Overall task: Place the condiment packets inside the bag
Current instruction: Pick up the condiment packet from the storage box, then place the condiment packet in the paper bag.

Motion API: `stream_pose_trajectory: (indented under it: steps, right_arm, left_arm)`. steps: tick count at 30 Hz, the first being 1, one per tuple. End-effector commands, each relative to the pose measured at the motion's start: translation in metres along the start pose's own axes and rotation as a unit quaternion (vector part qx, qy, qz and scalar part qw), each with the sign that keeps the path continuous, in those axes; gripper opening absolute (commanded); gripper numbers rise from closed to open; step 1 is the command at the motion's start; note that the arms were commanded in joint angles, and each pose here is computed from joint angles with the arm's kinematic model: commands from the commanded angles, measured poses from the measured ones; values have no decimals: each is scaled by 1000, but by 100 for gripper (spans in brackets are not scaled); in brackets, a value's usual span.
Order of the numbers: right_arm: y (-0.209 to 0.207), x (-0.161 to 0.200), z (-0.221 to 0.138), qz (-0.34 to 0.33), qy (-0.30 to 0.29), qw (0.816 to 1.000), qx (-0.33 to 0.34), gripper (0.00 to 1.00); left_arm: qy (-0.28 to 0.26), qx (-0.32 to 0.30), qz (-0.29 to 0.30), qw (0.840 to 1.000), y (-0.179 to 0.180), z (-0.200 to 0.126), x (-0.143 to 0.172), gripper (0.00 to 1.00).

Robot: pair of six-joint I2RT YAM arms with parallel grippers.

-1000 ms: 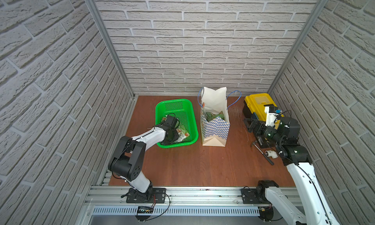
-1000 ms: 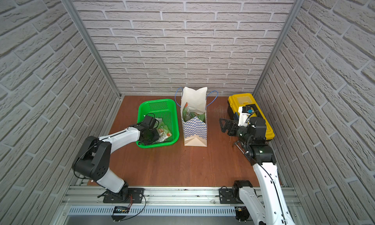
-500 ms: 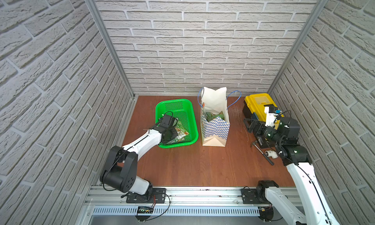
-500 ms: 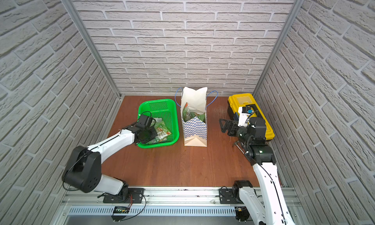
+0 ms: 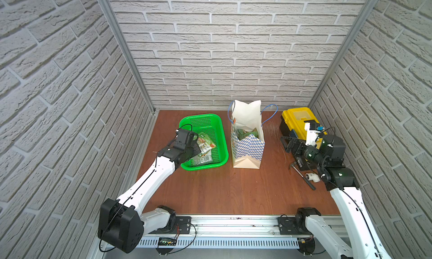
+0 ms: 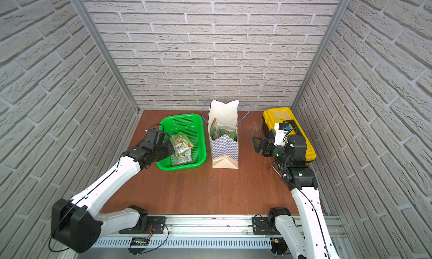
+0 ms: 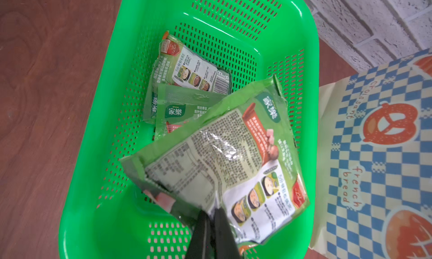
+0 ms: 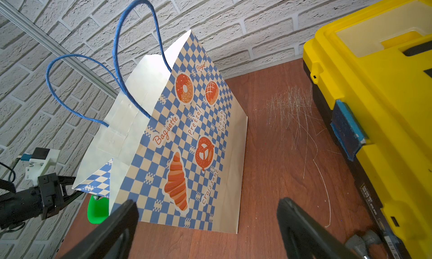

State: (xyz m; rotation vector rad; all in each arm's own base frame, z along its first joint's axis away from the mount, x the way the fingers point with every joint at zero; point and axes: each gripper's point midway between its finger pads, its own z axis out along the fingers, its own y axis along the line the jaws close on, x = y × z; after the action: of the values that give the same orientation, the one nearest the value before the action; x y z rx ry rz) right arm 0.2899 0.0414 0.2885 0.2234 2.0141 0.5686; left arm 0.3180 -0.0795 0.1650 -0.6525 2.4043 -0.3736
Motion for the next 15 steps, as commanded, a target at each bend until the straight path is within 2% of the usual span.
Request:
stream_pose_trajectory:
  steps: [1, 15]
  right_arm:
    - [-2, -4, 0, -11, -14, 1000, 4, 97]
    - [-12, -4, 5, -11, -14, 1000, 26, 97]
  left_arm:
    - [-22, 23, 8, 999, -10, -17, -12, 0]
    - [-35, 56, 34, 997, -23, -42, -19, 0]
